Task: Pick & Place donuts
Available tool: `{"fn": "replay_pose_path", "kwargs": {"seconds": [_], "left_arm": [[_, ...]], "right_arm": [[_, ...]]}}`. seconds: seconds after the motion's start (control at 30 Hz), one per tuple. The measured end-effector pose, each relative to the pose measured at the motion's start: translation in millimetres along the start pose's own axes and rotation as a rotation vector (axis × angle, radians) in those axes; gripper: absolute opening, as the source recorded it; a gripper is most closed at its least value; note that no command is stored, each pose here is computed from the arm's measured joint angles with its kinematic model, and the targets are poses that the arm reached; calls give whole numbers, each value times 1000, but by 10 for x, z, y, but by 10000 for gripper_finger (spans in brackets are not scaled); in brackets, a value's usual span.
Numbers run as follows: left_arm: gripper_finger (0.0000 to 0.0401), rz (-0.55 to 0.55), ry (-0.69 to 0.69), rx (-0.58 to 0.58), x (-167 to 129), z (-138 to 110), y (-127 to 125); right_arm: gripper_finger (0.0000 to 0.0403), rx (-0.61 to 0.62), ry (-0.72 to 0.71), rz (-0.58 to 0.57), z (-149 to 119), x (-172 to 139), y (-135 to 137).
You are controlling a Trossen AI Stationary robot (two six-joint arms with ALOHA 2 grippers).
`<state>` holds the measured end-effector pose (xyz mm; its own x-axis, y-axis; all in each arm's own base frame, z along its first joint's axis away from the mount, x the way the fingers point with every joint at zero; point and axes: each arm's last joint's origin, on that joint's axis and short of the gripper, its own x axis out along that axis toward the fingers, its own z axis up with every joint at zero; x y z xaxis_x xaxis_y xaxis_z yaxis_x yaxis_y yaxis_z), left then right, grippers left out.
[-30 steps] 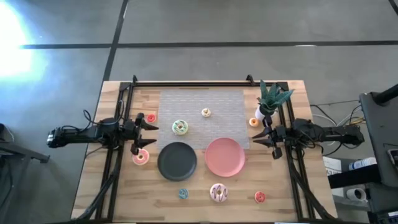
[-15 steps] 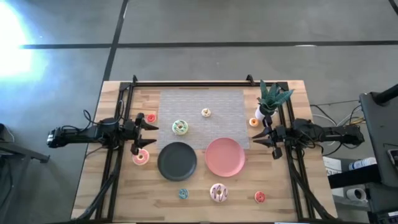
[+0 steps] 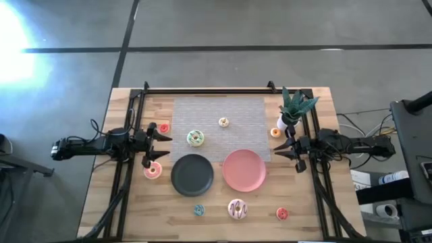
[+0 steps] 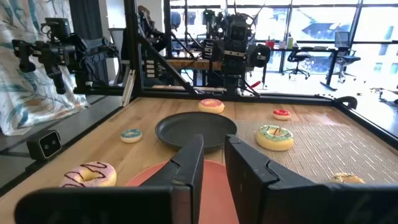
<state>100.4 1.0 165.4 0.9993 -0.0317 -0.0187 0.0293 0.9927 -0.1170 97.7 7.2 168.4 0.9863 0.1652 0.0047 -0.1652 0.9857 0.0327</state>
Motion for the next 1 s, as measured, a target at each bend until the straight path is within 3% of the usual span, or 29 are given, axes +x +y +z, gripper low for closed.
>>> {"fn": "replay_pose_path", "kwargs": {"seconds": [0.27, 0.5, 0.67, 0.87, 1.0], "left_arm": [[247, 0, 0, 0, 0, 0, 0], [247, 0, 0, 0, 0, 0, 0], [247, 0, 0, 0, 0, -1, 0], [247, 0, 0, 0, 0, 0, 0], [247, 0, 0, 0, 0, 0, 0]], "right_arm": [[59, 20, -1, 0, 1, 0, 0], [59, 520, -4, -10, 2, 1, -3], [59, 954, -24, -61, -8, -1, -18], [59, 1123, -111, -119, 24, -4, -43], [59, 1211, -216, -91, 111, -3, -52]]}}
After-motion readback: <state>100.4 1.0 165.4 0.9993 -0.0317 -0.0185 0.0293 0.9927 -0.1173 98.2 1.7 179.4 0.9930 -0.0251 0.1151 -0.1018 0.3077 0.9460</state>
